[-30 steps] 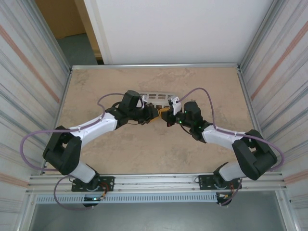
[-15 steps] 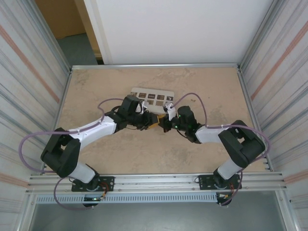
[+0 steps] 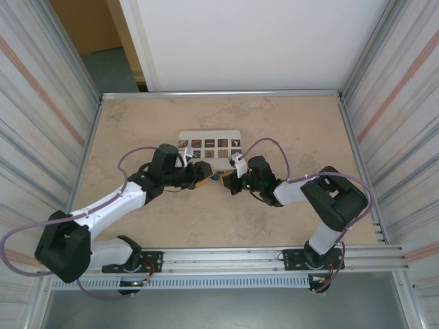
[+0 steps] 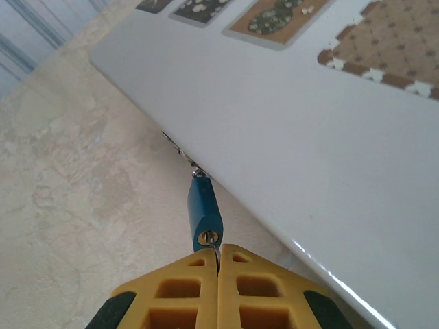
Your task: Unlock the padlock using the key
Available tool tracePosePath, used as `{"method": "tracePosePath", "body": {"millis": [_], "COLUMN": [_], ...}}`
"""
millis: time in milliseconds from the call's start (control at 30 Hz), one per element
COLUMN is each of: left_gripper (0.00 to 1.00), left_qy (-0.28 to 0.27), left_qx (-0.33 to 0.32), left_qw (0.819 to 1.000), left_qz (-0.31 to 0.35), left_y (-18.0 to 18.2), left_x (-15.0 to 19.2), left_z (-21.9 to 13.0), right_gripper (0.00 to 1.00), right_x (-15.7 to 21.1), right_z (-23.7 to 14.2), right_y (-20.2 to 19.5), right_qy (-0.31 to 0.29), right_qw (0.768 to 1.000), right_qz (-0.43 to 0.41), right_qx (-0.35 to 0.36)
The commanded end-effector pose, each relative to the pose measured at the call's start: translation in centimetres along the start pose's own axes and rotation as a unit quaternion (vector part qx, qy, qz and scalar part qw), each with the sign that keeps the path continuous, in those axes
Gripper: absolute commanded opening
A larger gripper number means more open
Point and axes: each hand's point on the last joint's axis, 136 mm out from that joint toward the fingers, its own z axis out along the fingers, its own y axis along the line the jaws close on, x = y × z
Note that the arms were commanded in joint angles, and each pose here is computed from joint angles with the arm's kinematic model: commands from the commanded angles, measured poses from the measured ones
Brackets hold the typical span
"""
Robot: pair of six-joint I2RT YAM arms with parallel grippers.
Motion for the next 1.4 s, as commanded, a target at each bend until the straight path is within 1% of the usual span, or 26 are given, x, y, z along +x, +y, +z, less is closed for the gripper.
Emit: {"method": "tracePosePath", "body": {"millis": [0,100,167,267,367,467,633,767,967,1233,1367], "left_gripper": [0.52,0.53,0.54,0.57,0.58,0.60,0.64,0.63,0.60,0.59,0.59], "left_qy": [-0.058,-0.095,-0.117,-0.147,-0.185,-0.220,-0.247,-0.254,-0.242,-0.221,-0.226], "left_qx": [0.018,0.040,0.043,0.044,0.060,0.071,0.080,0.097,0.099,0.074,0.085], "left_qw": [0.998,0.994,0.992,0.987,0.979,0.970,0.962,0.958,0.957,0.962,0.959], "left_qz": [-0.011,-0.030,-0.037,-0.043,-0.060,-0.077,-0.079,-0.094,-0.125,-0.140,-0.146], "left_y": [0.5,1.4,2.1,2.8,3.4,4.2,4.2,4.0,4.4,5.7,5.9], "left_x": [-0.9,-1.0,-1.1,-1.2,-1.6,-1.7,-1.2,-1.1,-0.9,-0.4,-0.7], "left_z": [-0.9,-1.4,-1.9,-2.5,-3.2,-3.8,-3.8,-3.6,-2.4,0.0,0.6], "right_gripper": [0.00,0.00,0.00,0.00,0.00,0.00,0.00,0.00,0.00,0.00,0.00], "right_x": [-0.3,-0.1,0.1,0.1,0.1,0.0,0.0,0.2,0.8,0.9,0.7], "right_z": [-0.7,-0.9,-1.0,-0.9,-0.7,-0.6,-0.5,-0.5,-0.2,-0.2,-0.2], "right_y": [0.8,1.0,0.9,1.2,1.3,1.4,1.4,1.3,1.3,1.6,1.7], "right_qy": [0.006,0.020,0.029,0.042,0.058,0.061,0.062,0.062,0.070,0.069,0.068], "right_qw": [1.000,0.998,0.996,0.993,0.988,0.984,0.974,0.964,0.951,0.949,0.947], "right_qz": [0.028,0.060,0.085,0.112,0.141,0.169,0.217,0.257,0.301,0.306,0.311], "right_qx": [0.001,0.007,0.016,0.009,0.013,0.014,0.018,0.025,0.033,0.038,0.035]}}
